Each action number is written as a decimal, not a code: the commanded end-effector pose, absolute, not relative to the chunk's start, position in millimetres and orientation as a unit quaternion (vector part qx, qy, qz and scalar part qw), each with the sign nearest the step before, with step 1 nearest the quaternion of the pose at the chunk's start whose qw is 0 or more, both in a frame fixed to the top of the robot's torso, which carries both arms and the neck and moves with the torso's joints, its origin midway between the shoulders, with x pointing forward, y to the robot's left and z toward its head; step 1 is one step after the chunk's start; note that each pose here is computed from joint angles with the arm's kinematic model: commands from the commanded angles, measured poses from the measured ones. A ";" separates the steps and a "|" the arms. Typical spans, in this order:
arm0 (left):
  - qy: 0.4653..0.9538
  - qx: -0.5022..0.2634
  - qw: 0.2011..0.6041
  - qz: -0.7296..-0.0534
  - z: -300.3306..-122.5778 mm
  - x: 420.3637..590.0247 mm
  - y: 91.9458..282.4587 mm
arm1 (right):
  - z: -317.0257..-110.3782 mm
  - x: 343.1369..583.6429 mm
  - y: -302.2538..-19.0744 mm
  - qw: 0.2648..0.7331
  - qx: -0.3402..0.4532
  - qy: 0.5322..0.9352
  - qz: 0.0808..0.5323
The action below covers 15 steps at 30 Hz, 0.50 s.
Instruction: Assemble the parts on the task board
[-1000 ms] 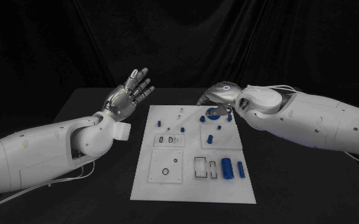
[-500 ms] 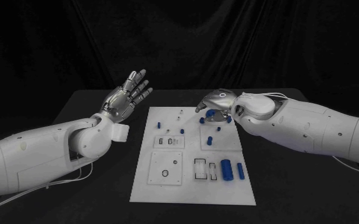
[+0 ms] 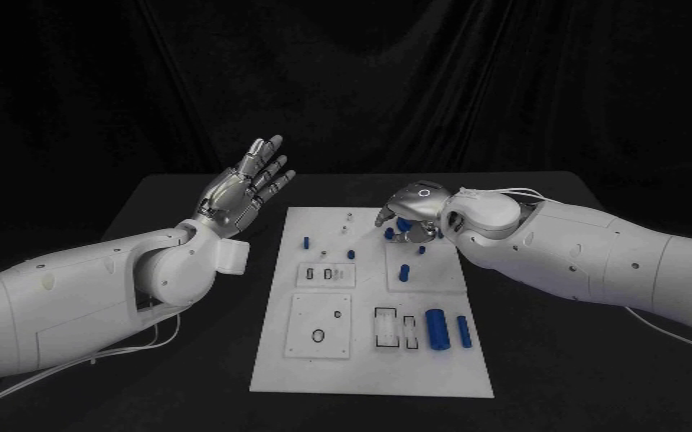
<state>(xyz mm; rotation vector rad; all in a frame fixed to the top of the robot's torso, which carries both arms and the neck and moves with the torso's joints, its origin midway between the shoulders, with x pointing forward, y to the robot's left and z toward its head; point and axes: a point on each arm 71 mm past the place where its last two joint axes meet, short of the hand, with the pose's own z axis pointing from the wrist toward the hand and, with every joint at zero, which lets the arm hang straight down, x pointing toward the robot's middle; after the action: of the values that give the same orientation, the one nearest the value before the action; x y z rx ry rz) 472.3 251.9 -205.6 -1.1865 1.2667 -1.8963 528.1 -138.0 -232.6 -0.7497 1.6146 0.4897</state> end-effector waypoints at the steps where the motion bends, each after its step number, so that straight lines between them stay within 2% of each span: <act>1: 0.416 -0.418 0.306 -0.747 -194.1 472.6 254.9 | -236.9 529.4 -138.5 0.602 -0.328 0.698 0.208; 15: 0.417 -0.418 0.301 -0.749 -194.5 473.3 254.1 | -242.2 535.0 -136.2 0.608 -0.326 0.695 0.204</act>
<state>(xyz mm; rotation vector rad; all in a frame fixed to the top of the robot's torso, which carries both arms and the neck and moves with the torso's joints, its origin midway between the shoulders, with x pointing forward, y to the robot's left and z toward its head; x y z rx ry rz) 473.4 251.8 -205.8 -1.1844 1.2678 -1.9055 535.0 -136.2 -242.2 -0.7477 1.6246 0.4723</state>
